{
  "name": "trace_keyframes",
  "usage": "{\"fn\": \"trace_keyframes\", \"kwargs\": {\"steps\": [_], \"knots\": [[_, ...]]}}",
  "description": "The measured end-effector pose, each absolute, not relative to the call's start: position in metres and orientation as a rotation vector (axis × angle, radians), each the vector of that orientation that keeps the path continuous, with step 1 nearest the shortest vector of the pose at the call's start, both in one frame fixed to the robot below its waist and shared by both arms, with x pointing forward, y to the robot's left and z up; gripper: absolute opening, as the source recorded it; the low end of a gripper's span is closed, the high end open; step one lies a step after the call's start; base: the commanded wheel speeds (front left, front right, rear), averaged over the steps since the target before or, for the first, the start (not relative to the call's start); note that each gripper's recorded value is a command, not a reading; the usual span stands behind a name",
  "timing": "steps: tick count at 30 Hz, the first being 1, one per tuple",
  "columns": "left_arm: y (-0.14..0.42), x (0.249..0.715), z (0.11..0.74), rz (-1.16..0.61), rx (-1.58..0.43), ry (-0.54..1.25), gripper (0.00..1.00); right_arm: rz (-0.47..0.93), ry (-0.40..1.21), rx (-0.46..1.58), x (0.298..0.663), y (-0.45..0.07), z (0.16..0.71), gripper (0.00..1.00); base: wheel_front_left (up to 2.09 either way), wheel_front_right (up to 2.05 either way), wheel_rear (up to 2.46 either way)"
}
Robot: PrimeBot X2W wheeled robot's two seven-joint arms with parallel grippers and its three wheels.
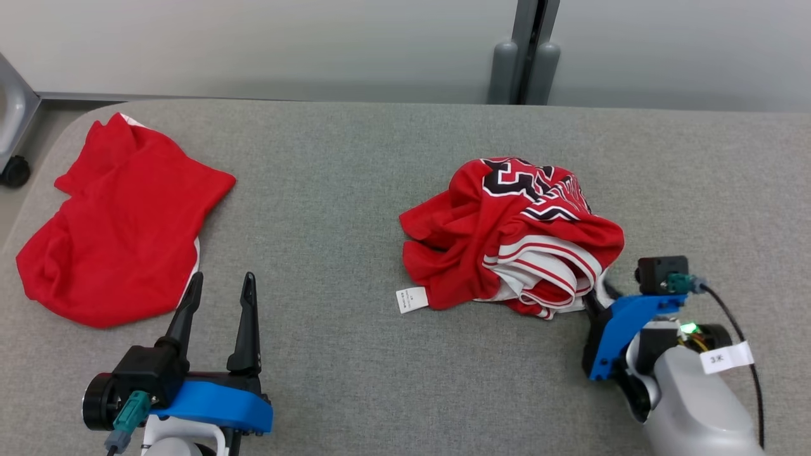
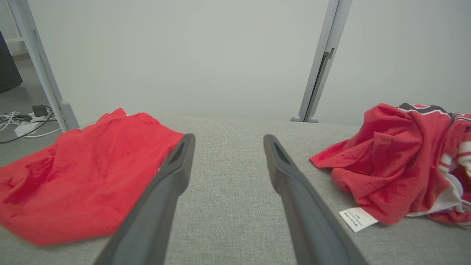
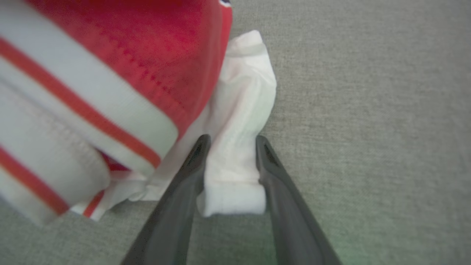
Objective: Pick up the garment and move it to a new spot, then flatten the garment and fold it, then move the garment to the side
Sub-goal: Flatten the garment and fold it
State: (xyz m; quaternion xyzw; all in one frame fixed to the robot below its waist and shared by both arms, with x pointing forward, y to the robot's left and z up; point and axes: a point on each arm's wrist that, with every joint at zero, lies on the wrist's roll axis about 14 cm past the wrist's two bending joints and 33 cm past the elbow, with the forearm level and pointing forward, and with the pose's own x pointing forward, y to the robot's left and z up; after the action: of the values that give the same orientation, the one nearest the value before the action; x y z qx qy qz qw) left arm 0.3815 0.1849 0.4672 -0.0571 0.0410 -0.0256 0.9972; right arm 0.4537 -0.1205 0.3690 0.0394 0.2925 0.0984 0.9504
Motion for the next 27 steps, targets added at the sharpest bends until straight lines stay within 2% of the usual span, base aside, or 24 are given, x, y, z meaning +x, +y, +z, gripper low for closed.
{"fn": "trace_keyframes", "kwargs": {"steps": [3, 6, 13, 16, 22, 27], "knots": [[0.185, 0.379, 0.471, -0.047, -0.118, 0.069, 1.00, 0.229, 0.550, 0.105, 0.453, -0.108, 0.380, 0.00, 0.00, 0.00, 0.00], [0.183, 0.375, 0.475, -0.051, -0.121, 0.057, 1.00, 0.261, 0.431, 0.120, 0.463, -0.097, 0.411, 0.00, 0.00, 0.00, 0.00], [0.177, 0.369, 0.487, -0.066, -0.126, 0.021, 1.00, 0.395, 0.004, 0.078, 0.495, -0.060, 0.559, 0.00, 0.00, 0.00, 0.00], [0.175, 0.367, 0.491, -0.072, -0.127, 0.009, 1.00, 0.468, -0.124, 0.037, 0.492, -0.038, 0.613, 0.00, 0.00, 0.00, 0.00], [0.179, 0.365, 0.491, -0.061, -0.127, 0.011, 1.00, 0.623, -0.288, -0.020, 0.480, 0.007, 0.684, 0.00, 0.00, 0.00, 0.00], [0.185, 0.364, 0.490, -0.046, -0.124, 0.013, 1.00, 0.730, -0.505, -0.031, 0.464, 0.038, 0.761, 0.00, 0.00, 0.00, 0.00]]}}
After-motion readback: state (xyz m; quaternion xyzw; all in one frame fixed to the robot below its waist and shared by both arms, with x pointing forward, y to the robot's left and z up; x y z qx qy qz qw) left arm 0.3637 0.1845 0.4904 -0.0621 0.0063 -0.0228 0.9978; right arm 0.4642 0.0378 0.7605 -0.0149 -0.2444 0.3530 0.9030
